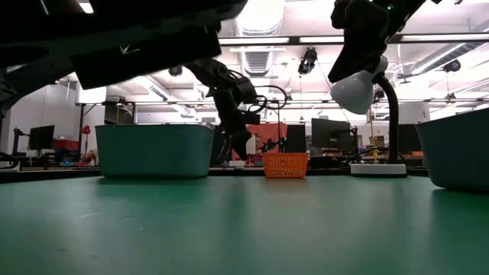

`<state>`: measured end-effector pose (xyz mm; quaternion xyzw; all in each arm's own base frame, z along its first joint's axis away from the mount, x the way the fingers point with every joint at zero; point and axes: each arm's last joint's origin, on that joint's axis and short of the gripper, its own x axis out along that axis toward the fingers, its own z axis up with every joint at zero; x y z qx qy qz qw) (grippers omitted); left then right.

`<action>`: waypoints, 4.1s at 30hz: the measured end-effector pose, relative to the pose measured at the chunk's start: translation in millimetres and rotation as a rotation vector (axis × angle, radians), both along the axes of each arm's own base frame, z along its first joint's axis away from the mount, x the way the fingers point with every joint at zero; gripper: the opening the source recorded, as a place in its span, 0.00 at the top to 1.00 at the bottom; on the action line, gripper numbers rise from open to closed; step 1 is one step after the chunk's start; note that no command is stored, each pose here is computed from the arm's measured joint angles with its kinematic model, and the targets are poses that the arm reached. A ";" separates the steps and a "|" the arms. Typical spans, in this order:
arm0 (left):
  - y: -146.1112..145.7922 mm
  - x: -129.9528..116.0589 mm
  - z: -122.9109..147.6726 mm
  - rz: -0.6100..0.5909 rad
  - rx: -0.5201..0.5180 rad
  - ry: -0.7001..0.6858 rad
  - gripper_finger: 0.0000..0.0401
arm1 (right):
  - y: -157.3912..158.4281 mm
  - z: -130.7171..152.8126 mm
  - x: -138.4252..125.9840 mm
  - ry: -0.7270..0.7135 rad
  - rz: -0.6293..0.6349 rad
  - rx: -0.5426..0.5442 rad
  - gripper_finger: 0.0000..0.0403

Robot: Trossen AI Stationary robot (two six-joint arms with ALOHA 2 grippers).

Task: Sort crayons
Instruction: Put the blue crayon into the orange bin, then put the green crayon into the blue bin

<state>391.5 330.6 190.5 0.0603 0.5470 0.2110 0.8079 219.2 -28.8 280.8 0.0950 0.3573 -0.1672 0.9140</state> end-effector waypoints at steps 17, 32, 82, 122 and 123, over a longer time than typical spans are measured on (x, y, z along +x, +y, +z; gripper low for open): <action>2.6 0.6 -17.3 0.016 -0.044 0.009 0.50 | 0.0 0.0 0.0 0.000 -0.001 0.002 0.83; 2.8 -0.4 -21.3 0.047 -0.059 0.004 0.50 | 0.1 0.0 0.0 -0.002 -0.005 0.007 0.83; -12.5 -9.0 12.6 0.098 -0.073 -0.047 1.00 | 0.3 -4.7 -0.9 0.005 -0.026 0.034 0.83; -142.4 41.7 102.3 -0.093 -0.158 -0.350 0.72 | 18.4 -12.6 7.8 -0.034 -0.197 0.291 0.83; -148.6 40.5 107.5 -0.105 -0.156 -0.357 0.72 | 22.3 -14.1 9.5 -0.030 -0.194 0.304 0.83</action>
